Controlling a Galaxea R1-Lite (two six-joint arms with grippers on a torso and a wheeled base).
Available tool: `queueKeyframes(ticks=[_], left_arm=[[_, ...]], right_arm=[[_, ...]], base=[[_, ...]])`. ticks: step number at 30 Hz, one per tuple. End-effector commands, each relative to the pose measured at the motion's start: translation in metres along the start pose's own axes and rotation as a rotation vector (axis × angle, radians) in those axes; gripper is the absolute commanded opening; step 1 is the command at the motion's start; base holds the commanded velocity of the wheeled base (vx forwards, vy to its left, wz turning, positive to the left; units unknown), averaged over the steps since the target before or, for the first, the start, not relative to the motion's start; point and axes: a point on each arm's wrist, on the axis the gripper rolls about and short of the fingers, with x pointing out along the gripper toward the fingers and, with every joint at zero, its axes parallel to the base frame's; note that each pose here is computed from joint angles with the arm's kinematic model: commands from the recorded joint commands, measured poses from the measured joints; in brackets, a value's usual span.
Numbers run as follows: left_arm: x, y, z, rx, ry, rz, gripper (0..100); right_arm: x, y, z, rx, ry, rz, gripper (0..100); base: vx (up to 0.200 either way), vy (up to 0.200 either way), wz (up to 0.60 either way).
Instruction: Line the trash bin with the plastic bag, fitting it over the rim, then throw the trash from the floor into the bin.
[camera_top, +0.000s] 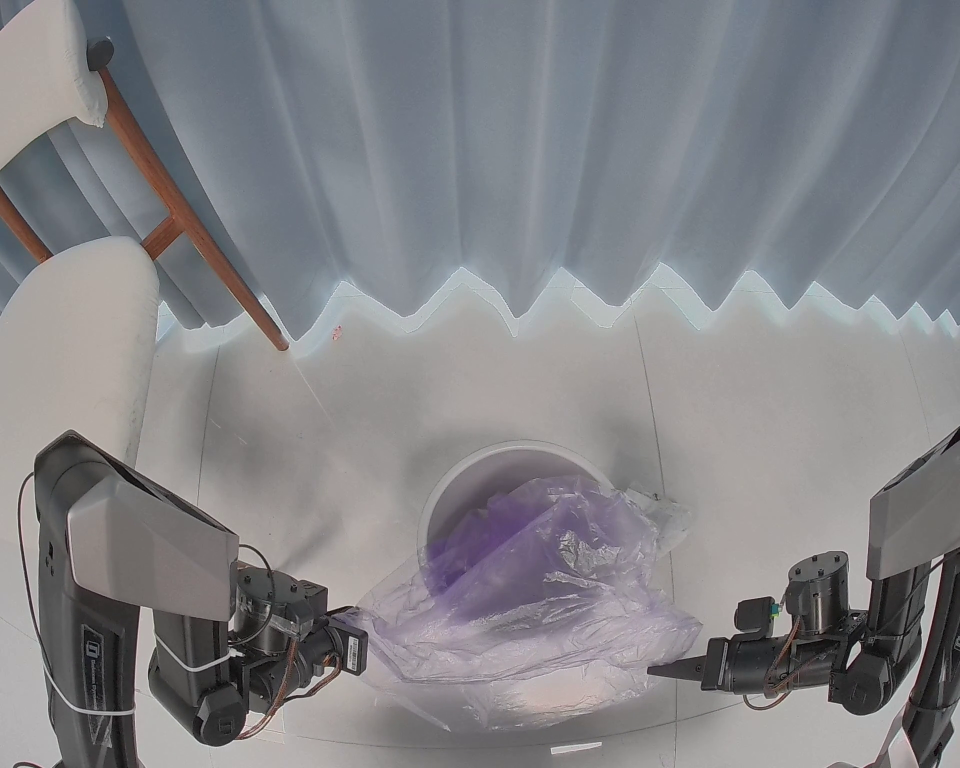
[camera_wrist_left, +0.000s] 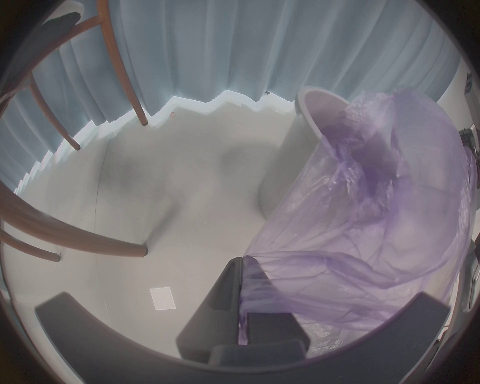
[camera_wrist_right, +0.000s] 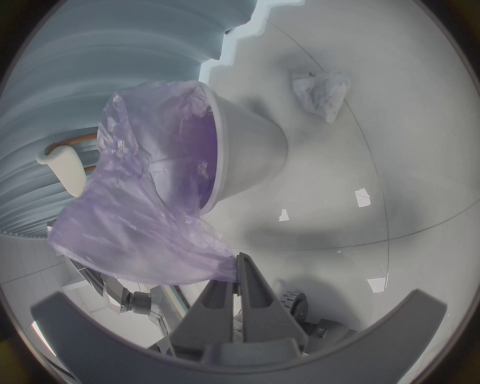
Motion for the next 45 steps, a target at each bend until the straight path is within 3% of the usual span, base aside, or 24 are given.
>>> queueKeyframes(ticks=[1, 6, 10, 22, 29, 37, 45], left_arm=[[0.008, 0.004, 0.004, -0.013, -0.024, 0.017, 0], [0.015, 0.007, 0.005, -0.026, -0.034, 0.029, 0], [0.021, 0.007, 0.009, -0.036, -0.057, 0.031, 0], [0.037, 0.009, 0.025, -0.056, -0.142, 0.037, 0], [0.043, 0.008, 0.034, -0.067, -0.187, 0.034, 0], [0.047, 0.007, 0.046, -0.113, -0.240, 0.024, 0], [0.048, 0.012, 0.048, -0.125, -0.246, 0.037, 0]], right_arm=[[0.001, -0.004, 0.001, 0.001, -0.008, -0.007, 0], [0.008, -0.010, 0.002, -0.017, -0.045, -0.007, 0], [0.016, -0.016, 0.004, -0.029, -0.088, -0.078, 0], [0.019, -0.013, 0.014, -0.053, -0.134, -0.058, 0], [0.022, -0.008, 0.025, -0.077, -0.226, -0.089, 0], [0.023, -0.005, 0.031, -0.089, -0.270, -0.094, 0], [0.021, -0.005, 0.040, -0.093, -0.328, -0.105, 0]], base=[[0.000, 0.000, 0.00], [0.000, 0.000, 0.00], [0.000, 0.000, 0.00], [0.000, 0.000, 0.00], [0.000, 0.000, 0.00], [0.000, 0.000, 0.00], [0.000, 0.000, 0.00]])
